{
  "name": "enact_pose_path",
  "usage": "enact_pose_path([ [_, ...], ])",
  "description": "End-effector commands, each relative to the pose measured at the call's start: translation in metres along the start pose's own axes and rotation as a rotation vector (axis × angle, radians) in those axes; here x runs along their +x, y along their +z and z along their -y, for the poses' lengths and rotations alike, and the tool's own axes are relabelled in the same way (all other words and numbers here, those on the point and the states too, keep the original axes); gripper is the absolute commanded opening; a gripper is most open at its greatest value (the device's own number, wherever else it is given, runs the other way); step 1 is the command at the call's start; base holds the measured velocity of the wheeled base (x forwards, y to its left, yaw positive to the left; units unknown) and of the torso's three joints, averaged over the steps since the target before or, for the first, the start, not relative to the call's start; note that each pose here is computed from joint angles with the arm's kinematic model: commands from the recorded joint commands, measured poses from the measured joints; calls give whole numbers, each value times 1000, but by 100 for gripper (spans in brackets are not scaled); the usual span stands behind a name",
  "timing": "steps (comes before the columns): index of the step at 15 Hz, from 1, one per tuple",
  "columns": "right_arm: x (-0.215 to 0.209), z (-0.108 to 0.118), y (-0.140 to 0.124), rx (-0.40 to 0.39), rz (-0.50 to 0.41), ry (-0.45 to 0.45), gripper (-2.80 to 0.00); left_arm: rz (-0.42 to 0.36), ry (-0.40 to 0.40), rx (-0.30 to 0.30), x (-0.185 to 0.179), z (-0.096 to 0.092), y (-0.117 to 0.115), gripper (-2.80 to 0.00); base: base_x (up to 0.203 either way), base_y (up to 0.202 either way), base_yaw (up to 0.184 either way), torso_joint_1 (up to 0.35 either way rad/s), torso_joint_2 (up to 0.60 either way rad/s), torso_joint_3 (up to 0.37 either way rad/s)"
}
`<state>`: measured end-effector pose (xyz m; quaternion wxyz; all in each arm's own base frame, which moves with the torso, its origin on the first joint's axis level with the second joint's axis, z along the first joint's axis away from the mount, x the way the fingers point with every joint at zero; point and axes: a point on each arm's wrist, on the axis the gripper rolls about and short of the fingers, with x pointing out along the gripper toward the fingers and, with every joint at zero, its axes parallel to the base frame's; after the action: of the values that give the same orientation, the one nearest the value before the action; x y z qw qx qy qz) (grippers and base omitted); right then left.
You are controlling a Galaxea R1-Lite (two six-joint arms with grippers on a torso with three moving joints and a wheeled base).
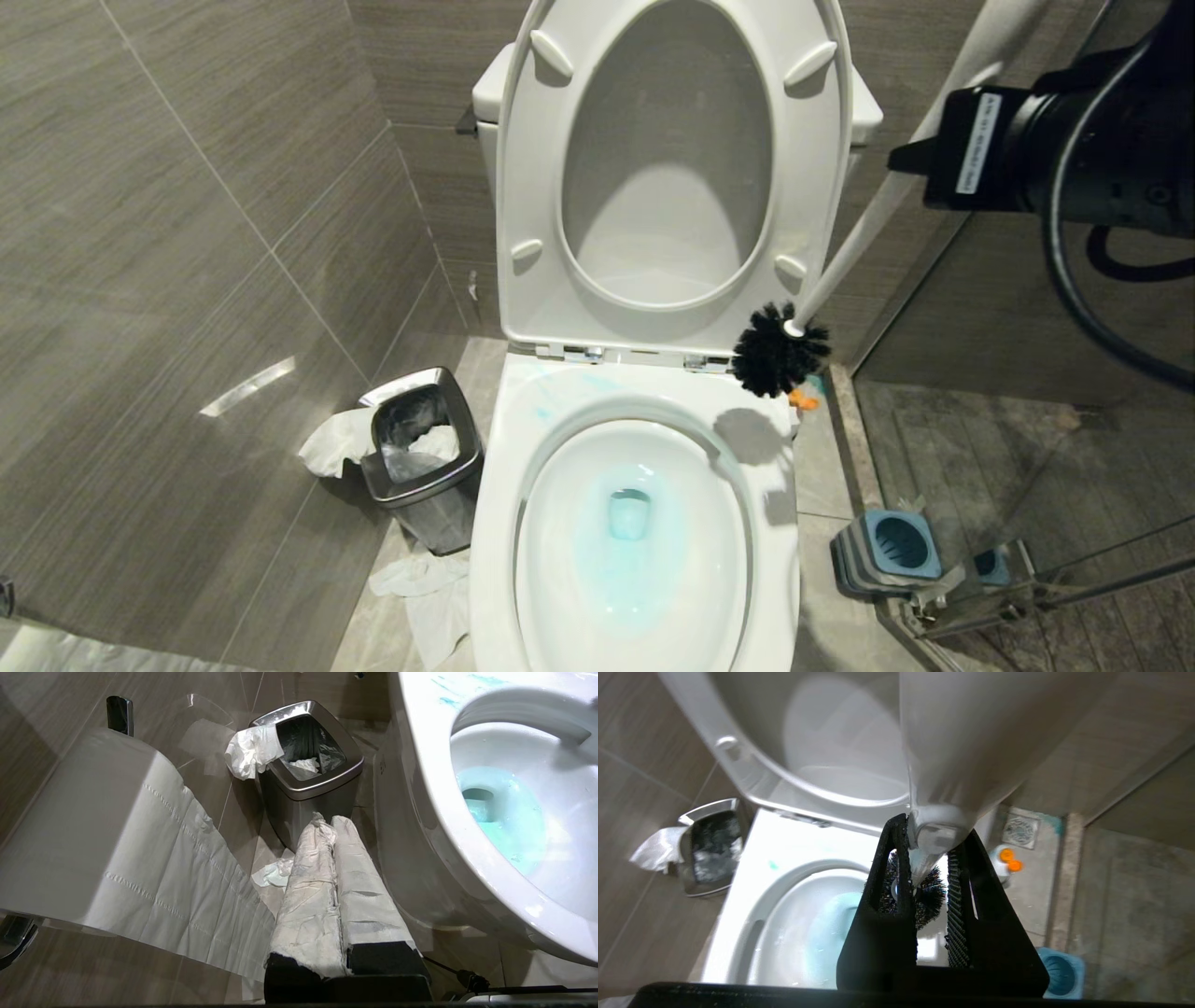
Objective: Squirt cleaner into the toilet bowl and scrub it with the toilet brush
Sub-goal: Scrub the toilet bowl
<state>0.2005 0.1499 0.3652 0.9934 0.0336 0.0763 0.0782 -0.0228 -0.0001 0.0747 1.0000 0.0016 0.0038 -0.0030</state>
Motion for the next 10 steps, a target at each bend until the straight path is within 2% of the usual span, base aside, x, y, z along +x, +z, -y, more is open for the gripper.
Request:
enact_pose_path([
  [1,24,-30,-20,-35,-66,18,-280,-5,0,0,0,0,-1,-280,0,0,0,0,0,0],
  [5,46,-56,-48,-18,-148,33,-280,-4,0,0,0,0,-1,-280,0,0,0,0,0,0],
  [10,83,-77,-101,-4,-296,18,-280,-5,0,0,0,0,-1,-280,0,0,0,0,0,0],
])
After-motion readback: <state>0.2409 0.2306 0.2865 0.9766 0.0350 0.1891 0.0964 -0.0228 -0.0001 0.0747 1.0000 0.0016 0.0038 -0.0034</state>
